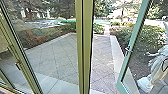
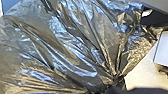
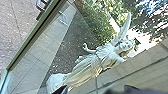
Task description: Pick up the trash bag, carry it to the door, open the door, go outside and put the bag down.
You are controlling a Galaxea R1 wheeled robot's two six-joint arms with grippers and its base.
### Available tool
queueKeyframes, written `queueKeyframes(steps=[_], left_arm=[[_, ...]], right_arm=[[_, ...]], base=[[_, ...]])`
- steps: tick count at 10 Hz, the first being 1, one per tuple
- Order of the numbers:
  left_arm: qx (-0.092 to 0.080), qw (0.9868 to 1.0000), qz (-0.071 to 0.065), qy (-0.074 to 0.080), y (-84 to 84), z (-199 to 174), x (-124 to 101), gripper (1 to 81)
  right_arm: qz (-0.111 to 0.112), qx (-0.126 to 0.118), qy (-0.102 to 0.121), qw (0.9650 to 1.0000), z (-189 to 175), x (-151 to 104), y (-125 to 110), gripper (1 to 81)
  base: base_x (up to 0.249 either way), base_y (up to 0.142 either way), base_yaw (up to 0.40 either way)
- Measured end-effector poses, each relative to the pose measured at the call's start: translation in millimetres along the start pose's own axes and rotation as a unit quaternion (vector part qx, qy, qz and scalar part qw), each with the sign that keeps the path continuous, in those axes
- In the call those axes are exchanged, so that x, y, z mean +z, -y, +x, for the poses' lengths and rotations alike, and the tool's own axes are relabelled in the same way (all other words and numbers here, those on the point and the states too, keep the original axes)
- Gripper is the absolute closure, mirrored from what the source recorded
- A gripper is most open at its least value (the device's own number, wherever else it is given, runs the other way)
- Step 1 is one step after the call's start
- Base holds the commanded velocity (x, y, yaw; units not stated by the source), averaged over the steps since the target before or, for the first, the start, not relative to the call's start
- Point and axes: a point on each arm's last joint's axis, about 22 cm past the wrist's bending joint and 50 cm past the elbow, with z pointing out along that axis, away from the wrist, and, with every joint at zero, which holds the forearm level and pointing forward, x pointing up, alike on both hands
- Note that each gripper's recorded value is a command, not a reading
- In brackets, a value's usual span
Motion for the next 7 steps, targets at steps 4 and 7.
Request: queueKeyframes(steps=[4,7], left_arm=[[0.000,1.0000,-0.003,0.000,-4.5,-0.2,1.3,81.1],[0.000,1.0000,-0.003,0.000,-4.5,-0.2,1.3,81.1]], right_arm=[[-0.064,-0.096,-0.060,0.9915,-5.1,4.8,-54.1,1.0],[-0.085,-0.062,-0.021,0.9943,-19.5,10.2,-74.4,1.0]], base=[[0.000,0.000,0.000],[0.000,0.000,0.000]])
